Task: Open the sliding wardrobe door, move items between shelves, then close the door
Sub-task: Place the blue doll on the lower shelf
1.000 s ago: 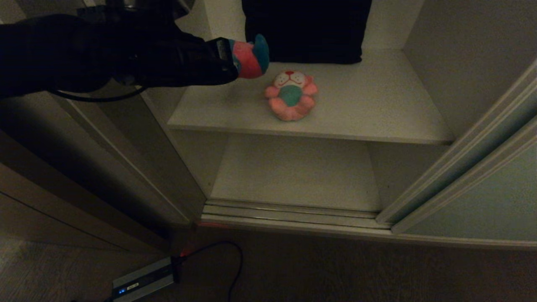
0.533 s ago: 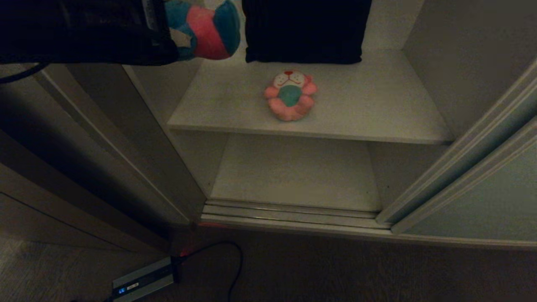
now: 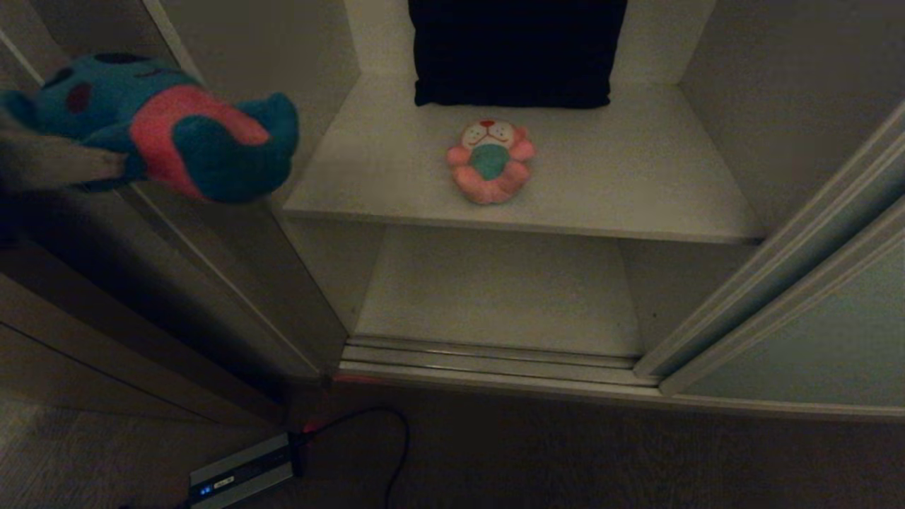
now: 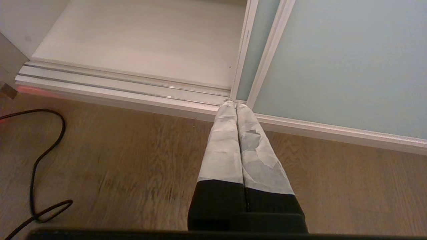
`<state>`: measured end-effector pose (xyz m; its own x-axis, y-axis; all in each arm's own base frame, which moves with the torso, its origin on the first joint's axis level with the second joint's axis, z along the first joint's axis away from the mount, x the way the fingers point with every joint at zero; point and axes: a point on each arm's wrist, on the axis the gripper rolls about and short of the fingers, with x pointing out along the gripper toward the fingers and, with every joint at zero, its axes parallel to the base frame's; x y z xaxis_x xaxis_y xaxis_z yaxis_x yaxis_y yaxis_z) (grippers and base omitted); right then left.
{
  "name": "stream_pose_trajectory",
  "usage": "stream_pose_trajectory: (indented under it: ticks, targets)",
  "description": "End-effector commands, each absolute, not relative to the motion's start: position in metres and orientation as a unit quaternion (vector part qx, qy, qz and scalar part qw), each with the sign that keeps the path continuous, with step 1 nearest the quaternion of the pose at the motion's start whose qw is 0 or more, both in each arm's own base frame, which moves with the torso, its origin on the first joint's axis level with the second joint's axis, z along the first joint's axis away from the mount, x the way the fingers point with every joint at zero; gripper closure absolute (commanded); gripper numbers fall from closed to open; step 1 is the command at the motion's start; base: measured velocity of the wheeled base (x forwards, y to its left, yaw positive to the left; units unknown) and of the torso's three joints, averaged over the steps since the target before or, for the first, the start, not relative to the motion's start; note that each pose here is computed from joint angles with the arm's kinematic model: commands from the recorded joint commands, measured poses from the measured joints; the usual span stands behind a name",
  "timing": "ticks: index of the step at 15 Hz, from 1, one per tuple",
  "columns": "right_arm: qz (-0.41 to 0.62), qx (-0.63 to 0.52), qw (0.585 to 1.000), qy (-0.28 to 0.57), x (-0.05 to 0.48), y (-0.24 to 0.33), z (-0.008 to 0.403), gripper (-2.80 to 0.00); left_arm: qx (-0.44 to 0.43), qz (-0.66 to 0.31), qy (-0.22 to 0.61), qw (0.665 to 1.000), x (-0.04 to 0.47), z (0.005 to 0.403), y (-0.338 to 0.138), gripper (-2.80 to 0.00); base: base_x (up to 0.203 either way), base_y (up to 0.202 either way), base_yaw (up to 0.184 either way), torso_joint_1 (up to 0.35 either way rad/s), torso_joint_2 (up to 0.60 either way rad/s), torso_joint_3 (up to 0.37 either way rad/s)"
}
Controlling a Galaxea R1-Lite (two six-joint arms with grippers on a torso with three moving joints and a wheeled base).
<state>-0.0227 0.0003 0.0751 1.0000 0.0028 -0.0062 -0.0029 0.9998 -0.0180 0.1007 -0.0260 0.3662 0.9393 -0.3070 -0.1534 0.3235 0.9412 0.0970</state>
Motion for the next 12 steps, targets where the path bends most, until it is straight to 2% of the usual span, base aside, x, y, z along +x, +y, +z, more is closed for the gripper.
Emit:
stream_pose_trajectory:
  ticks: [1,9,12]
  targets:
    - [0.002,-0.009,1.0,0.005,-0.022,0.0,0.074,0.0,0.058,-0.14,0.037,0.988,0.05,0.354,-0.01,0.0,0.0,0.0,0.0,0.0,0.0,0.0]
    - [0.002,-0.009,1.0,0.006,-0.022,0.0,0.074,0.0,0.044,-0.171,0.068,0.982,-0.05,0.301,-0.009,0.0,0.0,0.0,0.0,0.0,0.0,0.0]
    - [0.002,-0.009,1.0,0.005,-0.022,0.0,0.074,0.0,0.032,-0.178,0.101,0.978,-0.073,0.261,-0.014,0.0,0.0,0.0,0.0,0.0,0.0,0.0]
